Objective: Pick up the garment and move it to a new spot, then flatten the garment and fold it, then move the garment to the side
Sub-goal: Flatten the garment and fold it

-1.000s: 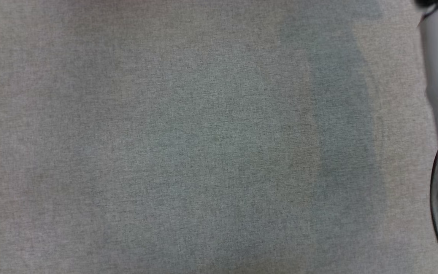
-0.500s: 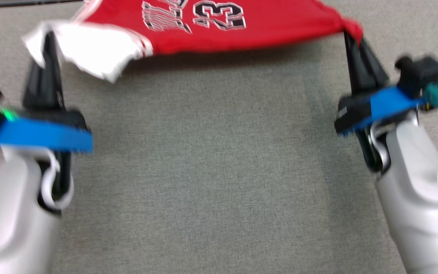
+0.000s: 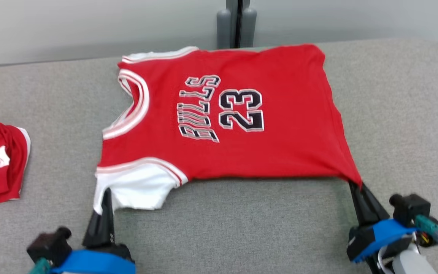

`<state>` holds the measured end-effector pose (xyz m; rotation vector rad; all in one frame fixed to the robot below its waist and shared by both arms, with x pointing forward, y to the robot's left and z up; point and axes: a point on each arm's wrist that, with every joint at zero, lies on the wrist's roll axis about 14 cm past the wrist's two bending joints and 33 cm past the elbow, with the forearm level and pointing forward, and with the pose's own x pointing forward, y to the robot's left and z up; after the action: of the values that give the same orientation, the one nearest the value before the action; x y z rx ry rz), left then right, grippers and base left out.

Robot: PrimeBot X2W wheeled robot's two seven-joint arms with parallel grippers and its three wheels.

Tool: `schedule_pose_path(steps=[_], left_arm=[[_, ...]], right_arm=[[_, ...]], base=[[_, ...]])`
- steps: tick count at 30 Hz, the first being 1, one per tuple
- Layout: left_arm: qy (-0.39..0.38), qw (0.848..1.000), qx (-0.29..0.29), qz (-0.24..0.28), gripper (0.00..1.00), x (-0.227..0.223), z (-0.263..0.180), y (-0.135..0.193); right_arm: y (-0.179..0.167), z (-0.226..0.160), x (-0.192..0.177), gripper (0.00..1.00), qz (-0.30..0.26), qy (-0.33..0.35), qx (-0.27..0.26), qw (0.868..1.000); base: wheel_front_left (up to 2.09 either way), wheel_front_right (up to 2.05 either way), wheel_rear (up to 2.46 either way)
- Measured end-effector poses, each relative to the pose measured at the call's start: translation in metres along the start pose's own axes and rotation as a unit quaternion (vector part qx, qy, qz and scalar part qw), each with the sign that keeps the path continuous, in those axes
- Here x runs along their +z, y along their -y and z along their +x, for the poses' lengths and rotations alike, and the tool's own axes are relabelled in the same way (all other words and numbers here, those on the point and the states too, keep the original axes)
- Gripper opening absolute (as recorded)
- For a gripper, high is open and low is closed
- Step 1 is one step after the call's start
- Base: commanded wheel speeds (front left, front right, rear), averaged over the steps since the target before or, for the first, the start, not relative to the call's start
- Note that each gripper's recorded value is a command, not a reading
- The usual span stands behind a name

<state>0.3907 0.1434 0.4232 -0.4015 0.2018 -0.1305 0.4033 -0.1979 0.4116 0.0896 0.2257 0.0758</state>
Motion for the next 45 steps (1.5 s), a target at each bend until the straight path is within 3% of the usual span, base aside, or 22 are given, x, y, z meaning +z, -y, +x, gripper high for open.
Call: schedule_pose_path(steps=[8, 17, 30, 45], left_arm=[[-0.012, 1.0, 0.016, -0.006, 0.0, -0.012, -0.044, 0.004], [-0.019, 1.0, 0.002, -0.007, 0.0, -0.015, -0.055, 0.018], [-0.019, 0.999, -0.032, 0.034, 0.0, -0.003, -0.035, 0.02], [-0.034, 0.992, -0.082, 0.093, 0.0, 0.006, 0.029, 0.02]], right_arm=[[0.009, -0.045, -0.012, 0.0, 0.003, -0.021, -0.017, 1.0], [0.006, -0.063, -0.009, 0.0, 0.015, -0.034, -0.026, 0.999], [0.002, -0.057, -0.002, 0.0, 0.011, -0.044, -0.017, 0.999], [0.004, -0.009, 0.001, 0.0, -0.002, -0.075, -0.001, 0.997]], base=[[0.0, 0.0, 0.0], [0.0, 0.0, 0.0], [0.0, 0.0, 0.0], [0.0, 0.0, 0.0]])
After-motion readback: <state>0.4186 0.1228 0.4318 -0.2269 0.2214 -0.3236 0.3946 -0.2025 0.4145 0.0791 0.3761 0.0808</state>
